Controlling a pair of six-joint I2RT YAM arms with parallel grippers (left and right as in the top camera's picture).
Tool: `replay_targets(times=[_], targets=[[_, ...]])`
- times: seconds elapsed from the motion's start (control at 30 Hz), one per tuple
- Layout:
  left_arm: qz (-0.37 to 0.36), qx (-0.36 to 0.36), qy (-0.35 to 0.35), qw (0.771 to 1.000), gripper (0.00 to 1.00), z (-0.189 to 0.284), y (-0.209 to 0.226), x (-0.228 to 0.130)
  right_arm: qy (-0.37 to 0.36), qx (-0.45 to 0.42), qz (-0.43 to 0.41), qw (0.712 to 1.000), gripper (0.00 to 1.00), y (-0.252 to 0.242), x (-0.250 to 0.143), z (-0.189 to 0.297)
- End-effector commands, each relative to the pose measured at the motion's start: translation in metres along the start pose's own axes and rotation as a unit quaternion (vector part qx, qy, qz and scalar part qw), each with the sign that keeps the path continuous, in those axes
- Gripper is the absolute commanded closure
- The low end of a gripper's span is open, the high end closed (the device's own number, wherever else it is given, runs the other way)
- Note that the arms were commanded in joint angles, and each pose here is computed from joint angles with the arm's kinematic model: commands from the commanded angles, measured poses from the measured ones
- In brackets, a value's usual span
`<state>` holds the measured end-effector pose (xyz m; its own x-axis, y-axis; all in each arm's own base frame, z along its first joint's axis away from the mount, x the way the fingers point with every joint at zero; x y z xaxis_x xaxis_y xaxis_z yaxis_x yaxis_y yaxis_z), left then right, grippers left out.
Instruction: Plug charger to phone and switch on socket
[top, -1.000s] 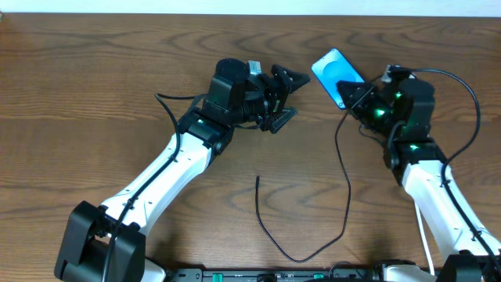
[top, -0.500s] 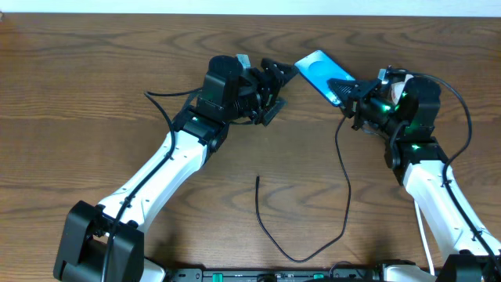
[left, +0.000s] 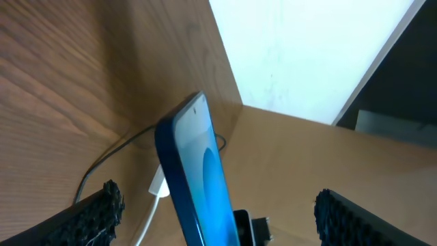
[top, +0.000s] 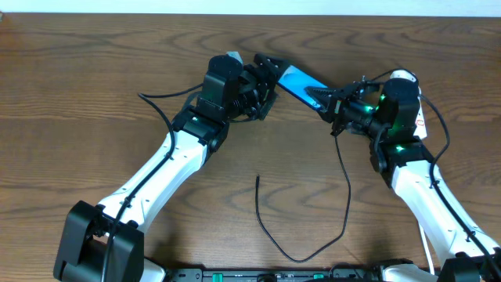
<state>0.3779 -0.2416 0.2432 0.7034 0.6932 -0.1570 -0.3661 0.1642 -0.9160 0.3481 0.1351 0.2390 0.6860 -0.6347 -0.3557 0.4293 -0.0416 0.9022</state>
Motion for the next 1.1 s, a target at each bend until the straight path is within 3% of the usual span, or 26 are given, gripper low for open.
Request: replay_targets(times=[0.0,0.33,0.83,1.07], targets=[[0.027,-0.016,-0.019,0.999,0.1,0.006,-0.011,0.003,0.016,0.019,-0.008,1.0,0.99,0.014,-0.01,-0.002],[0.089,-0.018,-0.027,0.996,0.13,0.006,-0.011,0.006,0.039,0.047,0.027,0.998,0.99,0.025,-0.025,-0.007],[0.091,-0.022,-0.048,0.994,0.15,0.007,-0.012,0.012,0.06,0.038,0.032,0.997,0.99,0.021,-0.043,-0.017],[0.092,-0.023,-0.051,0.994,0.4,0.008,-0.012,0.016,0.06,0.038,0.033,0.997,0.99,0.02,-0.046,-0.019]])
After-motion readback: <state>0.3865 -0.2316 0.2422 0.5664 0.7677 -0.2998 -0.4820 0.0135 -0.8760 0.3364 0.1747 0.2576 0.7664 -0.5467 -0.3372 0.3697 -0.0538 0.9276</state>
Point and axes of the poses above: each gripper's point midway between its finger pads, its own z axis back along the fingers, its own y axis along the line the jaws close on, x = y × z, the point moved 5 cm from there along z, back along the fingers, and after that the axes turned 3 degrees about z, right-handed, at the moved point
